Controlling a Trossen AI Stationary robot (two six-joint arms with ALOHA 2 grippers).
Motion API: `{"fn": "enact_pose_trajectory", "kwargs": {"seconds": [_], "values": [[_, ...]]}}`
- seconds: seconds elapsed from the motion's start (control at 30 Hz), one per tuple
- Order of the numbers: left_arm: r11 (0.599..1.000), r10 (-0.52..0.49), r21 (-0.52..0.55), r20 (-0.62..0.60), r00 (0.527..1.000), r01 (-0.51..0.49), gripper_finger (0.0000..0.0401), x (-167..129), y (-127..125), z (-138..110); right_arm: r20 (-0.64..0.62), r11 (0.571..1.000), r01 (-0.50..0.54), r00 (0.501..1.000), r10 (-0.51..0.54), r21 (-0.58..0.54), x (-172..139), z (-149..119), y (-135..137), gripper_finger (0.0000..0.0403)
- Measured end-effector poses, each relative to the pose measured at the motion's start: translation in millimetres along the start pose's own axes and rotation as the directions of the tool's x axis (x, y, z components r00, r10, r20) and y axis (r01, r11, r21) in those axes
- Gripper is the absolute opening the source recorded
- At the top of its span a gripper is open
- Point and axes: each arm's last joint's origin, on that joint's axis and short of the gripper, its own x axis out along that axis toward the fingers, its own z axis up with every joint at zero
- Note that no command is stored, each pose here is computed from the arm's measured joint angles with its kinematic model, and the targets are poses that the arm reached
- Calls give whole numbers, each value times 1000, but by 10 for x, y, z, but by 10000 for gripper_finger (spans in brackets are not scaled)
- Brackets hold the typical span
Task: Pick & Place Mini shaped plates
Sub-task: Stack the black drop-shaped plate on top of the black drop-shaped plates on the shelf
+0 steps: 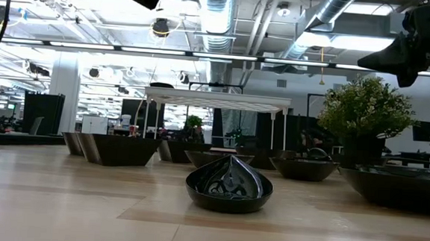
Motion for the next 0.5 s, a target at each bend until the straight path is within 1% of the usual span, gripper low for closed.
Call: {"fn": "enact_pose_trajectory", "kwargs": {"seconds": [0.1, 0.23, 0.5], "values": [[999, -34, -25, 4, 999, 34, 92, -3, -34, -4, -1, 1000, 0, 1000, 0, -1, 0, -2, 0, 1], [996, -48, -69, 24, 999, 49, 92, -19, -63, -46, -18, 1000, 3, 1000, -3, -9, 0, -19, -3, 1], [987, -95, -116, 167, 981, 115, 92, -126, -276, -140, -43, 1000, 7, 999, -8, -21, -1, -44, -8, 1]]}}
